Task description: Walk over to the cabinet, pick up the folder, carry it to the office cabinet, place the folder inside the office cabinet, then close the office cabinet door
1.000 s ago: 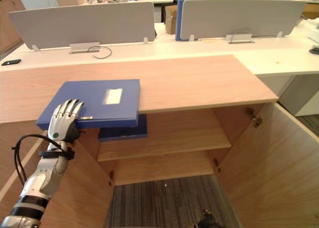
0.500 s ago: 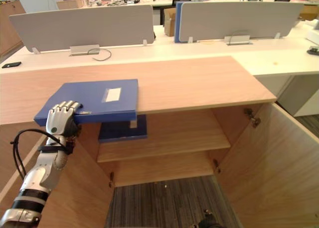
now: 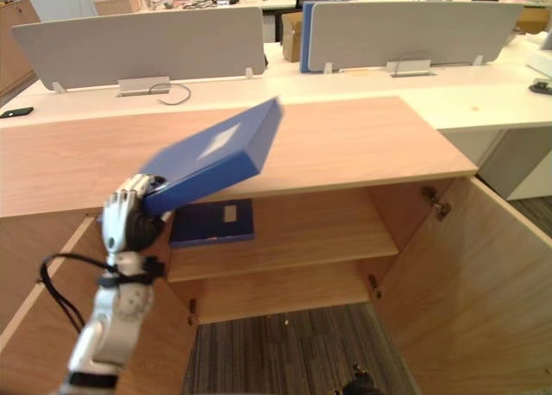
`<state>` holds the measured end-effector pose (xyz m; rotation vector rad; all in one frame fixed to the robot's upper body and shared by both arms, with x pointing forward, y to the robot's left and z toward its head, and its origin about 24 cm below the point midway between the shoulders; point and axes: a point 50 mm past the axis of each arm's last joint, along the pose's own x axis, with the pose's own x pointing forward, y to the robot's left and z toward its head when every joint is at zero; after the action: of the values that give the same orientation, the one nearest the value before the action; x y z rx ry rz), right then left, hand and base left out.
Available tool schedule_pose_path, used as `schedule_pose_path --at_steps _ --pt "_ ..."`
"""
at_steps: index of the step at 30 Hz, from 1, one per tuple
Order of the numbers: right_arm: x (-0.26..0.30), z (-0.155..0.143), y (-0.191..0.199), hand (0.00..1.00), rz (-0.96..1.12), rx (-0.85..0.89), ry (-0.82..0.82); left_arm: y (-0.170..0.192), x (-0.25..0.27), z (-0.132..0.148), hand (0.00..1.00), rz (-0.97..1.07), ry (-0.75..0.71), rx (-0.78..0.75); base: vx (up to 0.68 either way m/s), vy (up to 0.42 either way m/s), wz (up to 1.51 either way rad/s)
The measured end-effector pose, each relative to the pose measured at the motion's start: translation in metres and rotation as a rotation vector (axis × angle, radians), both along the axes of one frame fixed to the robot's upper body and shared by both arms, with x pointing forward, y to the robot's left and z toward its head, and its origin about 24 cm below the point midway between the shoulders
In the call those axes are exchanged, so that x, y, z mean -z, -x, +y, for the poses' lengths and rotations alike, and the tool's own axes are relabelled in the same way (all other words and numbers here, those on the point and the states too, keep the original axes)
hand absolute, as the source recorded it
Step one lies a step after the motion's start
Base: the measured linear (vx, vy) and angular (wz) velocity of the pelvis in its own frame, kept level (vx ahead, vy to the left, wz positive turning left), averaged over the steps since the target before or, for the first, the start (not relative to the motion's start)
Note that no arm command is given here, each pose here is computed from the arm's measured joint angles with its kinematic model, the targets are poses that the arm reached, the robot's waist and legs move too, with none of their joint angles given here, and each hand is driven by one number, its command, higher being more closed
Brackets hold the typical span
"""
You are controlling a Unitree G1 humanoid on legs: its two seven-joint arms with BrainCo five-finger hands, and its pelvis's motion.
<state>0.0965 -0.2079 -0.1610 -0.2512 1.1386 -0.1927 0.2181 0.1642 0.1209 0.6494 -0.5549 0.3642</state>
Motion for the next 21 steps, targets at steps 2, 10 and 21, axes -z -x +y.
schedule_pose_path --at_steps 2,10,21 --pt "-0.009 0.004 -0.013 0.0 -0.118 0.097 -0.042 0.004 -0.009 0.005 1.0 -0.044 0.27 0.082 0.0 0.0 -0.1" --pt "-0.106 0.017 -0.096 0.0 -0.79 0.252 -0.213 0.042 -0.041 0.063 1.0 -0.403 0.867 0.171 -0.03 -0.002 -0.07" --pt "-0.305 0.022 -0.132 0.0 -1.798 0.166 -0.457 0.056 -0.056 0.059 1.0 -0.501 0.899 0.357 -0.02 0.001 0.0"
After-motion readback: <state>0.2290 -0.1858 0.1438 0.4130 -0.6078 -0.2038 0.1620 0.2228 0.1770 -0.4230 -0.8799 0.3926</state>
